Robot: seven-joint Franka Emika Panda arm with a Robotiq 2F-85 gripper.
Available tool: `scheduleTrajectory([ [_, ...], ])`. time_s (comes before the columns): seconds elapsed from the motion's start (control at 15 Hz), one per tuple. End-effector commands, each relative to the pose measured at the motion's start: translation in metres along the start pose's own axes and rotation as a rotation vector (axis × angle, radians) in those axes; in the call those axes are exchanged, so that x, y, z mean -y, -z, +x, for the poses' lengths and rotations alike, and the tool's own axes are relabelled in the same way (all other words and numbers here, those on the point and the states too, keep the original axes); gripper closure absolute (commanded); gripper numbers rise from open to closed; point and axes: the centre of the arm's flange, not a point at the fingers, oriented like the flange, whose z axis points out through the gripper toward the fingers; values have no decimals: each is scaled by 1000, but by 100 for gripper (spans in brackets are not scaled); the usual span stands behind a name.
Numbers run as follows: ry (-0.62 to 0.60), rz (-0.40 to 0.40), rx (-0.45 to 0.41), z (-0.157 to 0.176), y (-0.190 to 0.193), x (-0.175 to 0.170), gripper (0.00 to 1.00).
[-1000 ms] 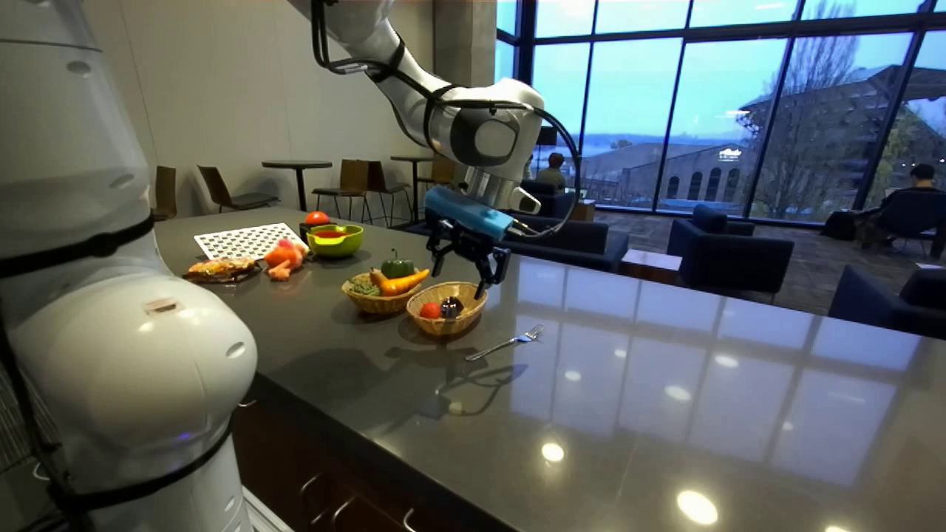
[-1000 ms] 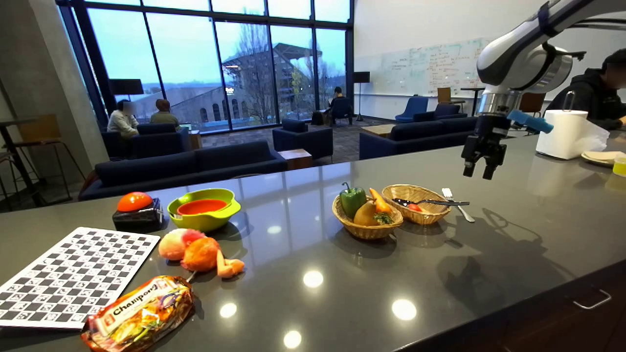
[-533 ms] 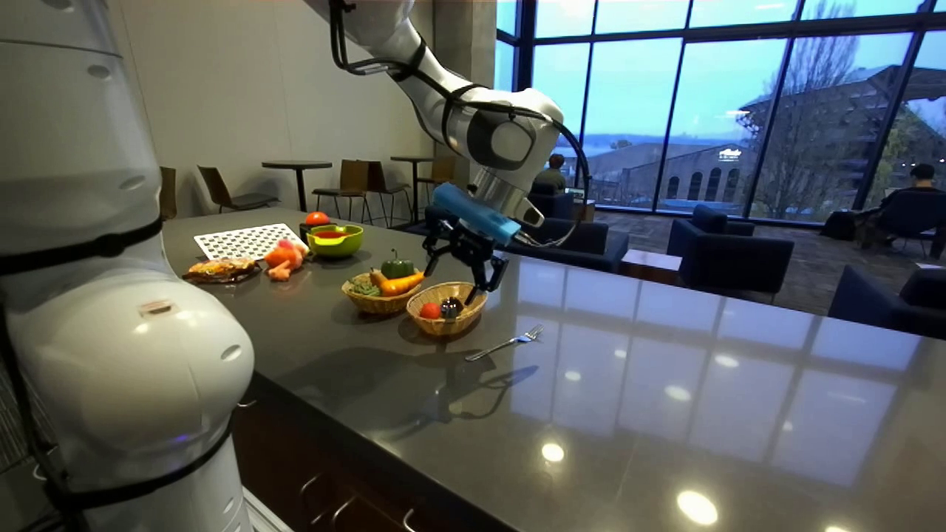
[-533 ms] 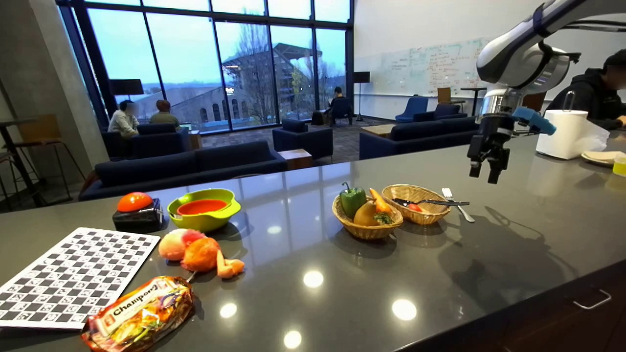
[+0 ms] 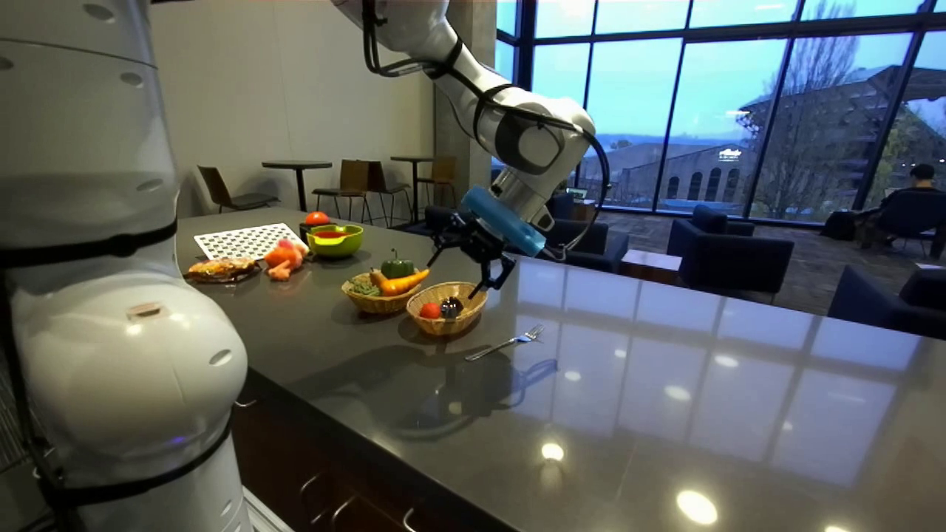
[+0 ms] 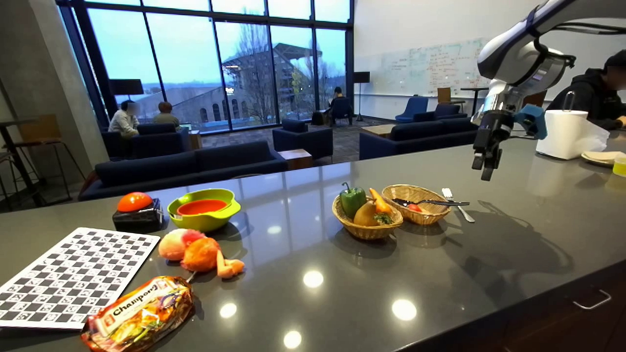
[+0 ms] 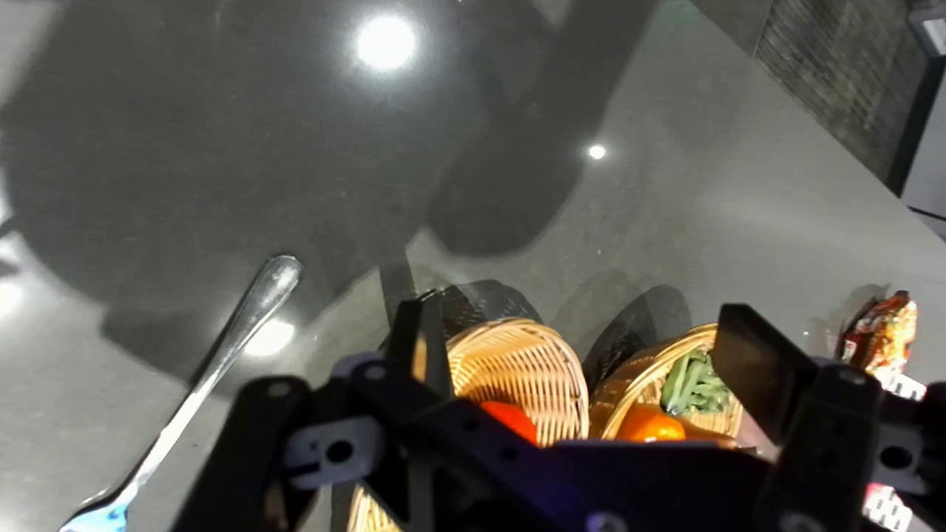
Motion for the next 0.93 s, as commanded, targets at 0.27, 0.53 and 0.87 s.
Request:
scheduleTrajectory([
  [0.27, 45, 193, 47, 15, 2, -48, 0],
  [0.53, 104, 214, 55, 25, -6, -57, 0],
  [0.87, 174, 221, 36, 42, -17, -62, 0],
])
